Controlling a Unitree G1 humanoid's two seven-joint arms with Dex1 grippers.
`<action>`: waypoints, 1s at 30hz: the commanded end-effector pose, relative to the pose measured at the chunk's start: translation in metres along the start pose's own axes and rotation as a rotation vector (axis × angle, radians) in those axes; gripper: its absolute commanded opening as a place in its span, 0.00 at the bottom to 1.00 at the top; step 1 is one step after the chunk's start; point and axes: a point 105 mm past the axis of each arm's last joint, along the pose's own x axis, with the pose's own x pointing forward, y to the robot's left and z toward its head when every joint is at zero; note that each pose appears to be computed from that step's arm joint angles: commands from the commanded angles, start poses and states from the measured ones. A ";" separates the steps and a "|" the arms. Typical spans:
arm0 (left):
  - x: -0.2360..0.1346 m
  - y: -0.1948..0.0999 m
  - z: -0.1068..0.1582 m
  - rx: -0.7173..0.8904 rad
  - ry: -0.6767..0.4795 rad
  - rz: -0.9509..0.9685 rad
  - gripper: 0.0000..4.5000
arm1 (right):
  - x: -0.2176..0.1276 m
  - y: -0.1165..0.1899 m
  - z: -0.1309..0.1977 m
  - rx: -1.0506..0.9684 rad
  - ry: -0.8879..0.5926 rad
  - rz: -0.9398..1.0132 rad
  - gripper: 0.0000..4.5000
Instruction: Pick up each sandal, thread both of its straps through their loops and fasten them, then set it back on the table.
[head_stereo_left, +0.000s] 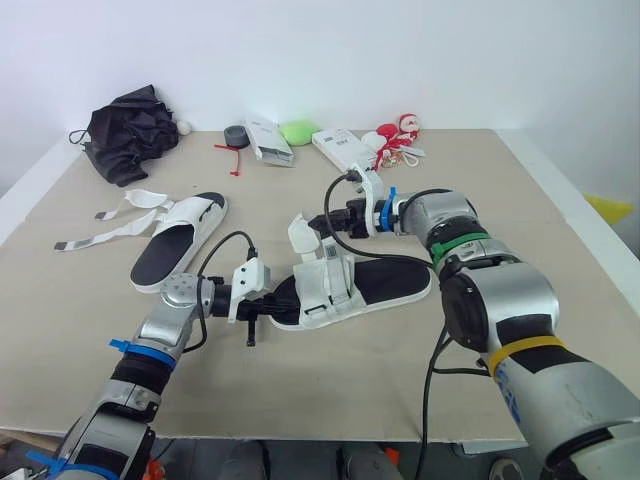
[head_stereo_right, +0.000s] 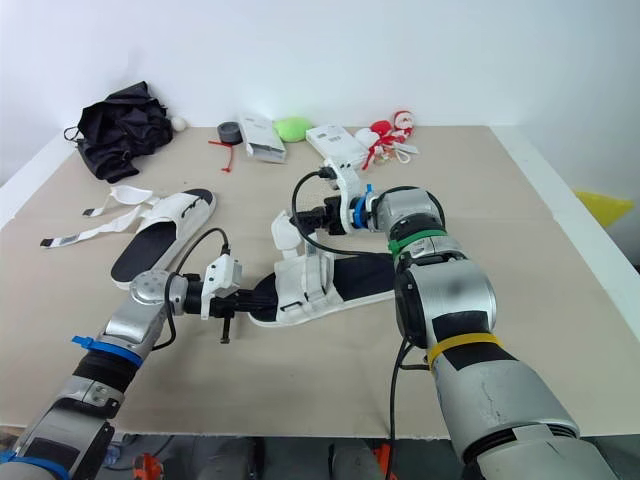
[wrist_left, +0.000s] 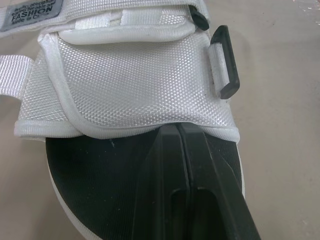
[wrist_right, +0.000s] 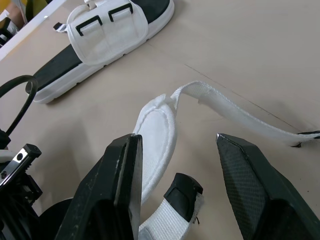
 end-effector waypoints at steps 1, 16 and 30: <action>0.003 -0.031 -0.058 -0.196 0.172 -0.082 0.00 | 0.008 0.012 0.008 -0.025 -0.010 0.035 0.58; 0.003 -0.032 -0.058 -0.212 0.157 -0.057 0.00 | 0.032 0.035 0.002 -0.033 0.018 0.111 0.58; 0.006 -0.031 -0.059 -0.217 0.153 -0.056 0.00 | 0.013 0.039 0.025 -0.060 -0.131 0.230 0.01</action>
